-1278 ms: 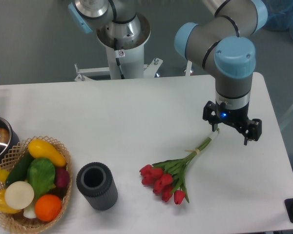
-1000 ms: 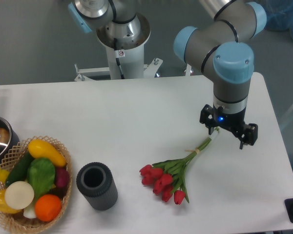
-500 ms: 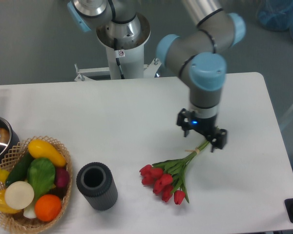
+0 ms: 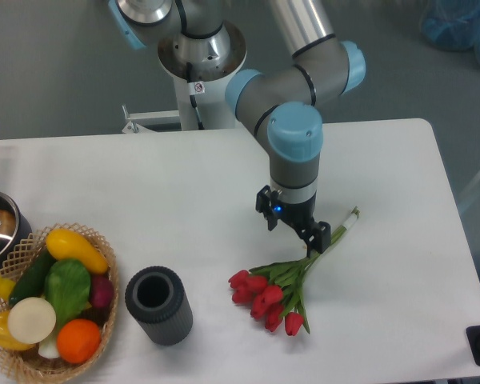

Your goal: Pick up the flowers from the table

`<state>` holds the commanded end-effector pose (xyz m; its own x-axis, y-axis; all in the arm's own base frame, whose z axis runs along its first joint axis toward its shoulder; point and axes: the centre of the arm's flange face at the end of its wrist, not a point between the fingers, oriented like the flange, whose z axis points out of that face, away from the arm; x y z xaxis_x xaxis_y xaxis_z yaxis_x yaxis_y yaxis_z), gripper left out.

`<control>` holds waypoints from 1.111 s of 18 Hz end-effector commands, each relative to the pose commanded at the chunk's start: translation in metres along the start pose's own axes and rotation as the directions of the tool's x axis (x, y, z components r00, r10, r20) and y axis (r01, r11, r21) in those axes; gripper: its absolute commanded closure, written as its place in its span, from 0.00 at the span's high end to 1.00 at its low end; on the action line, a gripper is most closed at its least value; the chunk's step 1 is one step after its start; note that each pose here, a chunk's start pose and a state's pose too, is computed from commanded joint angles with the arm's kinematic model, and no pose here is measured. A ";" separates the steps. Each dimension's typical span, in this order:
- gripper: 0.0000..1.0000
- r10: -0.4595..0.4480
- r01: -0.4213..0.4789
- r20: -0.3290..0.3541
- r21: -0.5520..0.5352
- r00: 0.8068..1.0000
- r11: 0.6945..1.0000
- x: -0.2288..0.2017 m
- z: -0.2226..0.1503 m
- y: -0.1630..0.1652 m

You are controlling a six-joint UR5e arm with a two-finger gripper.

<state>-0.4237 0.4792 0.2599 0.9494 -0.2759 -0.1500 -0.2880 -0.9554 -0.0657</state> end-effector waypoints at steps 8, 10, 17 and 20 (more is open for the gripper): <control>1.00 -0.057 0.057 -0.035 -0.007 0.998 0.998 -0.009 0.043 -0.009; 1.00 -0.059 0.059 -0.047 -0.012 0.997 0.998 -0.009 0.056 -0.009; 0.99 -0.064 0.064 -0.050 -0.012 0.997 0.998 -0.004 0.062 -0.017; 0.56 -0.063 0.062 -0.052 -0.015 0.997 0.998 -0.004 0.064 -0.017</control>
<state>-0.4307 0.5034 0.1981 0.9708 -0.2207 -0.0937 -0.2268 -0.9721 -0.0601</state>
